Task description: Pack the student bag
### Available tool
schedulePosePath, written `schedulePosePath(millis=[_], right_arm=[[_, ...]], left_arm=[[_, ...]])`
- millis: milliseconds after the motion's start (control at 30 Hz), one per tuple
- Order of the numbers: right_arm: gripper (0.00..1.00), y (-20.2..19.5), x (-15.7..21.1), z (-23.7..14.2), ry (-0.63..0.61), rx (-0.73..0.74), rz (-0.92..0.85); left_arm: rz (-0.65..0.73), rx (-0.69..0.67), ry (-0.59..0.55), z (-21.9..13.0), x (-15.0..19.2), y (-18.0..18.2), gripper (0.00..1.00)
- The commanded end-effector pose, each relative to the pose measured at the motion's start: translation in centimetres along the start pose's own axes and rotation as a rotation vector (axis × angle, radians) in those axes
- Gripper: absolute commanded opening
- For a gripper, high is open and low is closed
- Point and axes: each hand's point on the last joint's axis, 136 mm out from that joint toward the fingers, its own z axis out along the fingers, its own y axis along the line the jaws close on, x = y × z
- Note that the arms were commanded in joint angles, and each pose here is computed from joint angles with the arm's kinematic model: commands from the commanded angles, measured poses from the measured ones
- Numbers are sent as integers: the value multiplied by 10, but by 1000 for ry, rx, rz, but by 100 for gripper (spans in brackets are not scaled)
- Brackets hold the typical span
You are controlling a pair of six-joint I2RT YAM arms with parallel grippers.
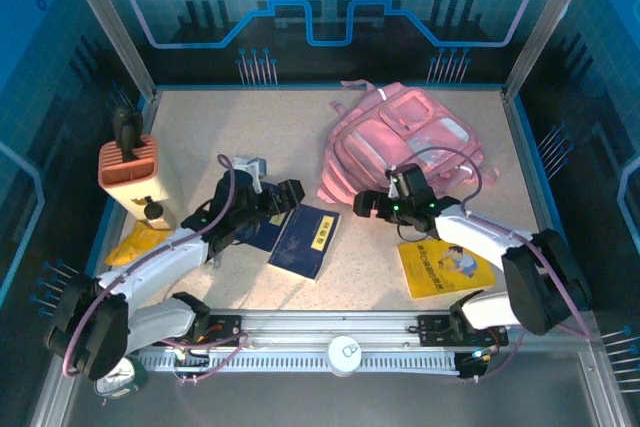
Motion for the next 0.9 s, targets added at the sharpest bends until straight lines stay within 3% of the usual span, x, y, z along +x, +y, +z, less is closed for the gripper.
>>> schedulePosePath(millis=[0,200,400,633,867], right_arm=[[100,31,-33,7,-110,-71,9],[100,74,-55,38,-154,-130,-34],[100,123,-66,33,-173,-198,-58],[100,53,-50,-16,-154,-17,35],[100,-37,-42,-55,-166,122,211]], left_arm=[[19,14,-46,4,-17,-13,99],[41,-19,-77,3,-31,-16,99],[47,-67,-109,-4,-43,-16,99],[29,-64,-88,-3,-35,-20,99],[84,20,16,25,-1,-66,99]])
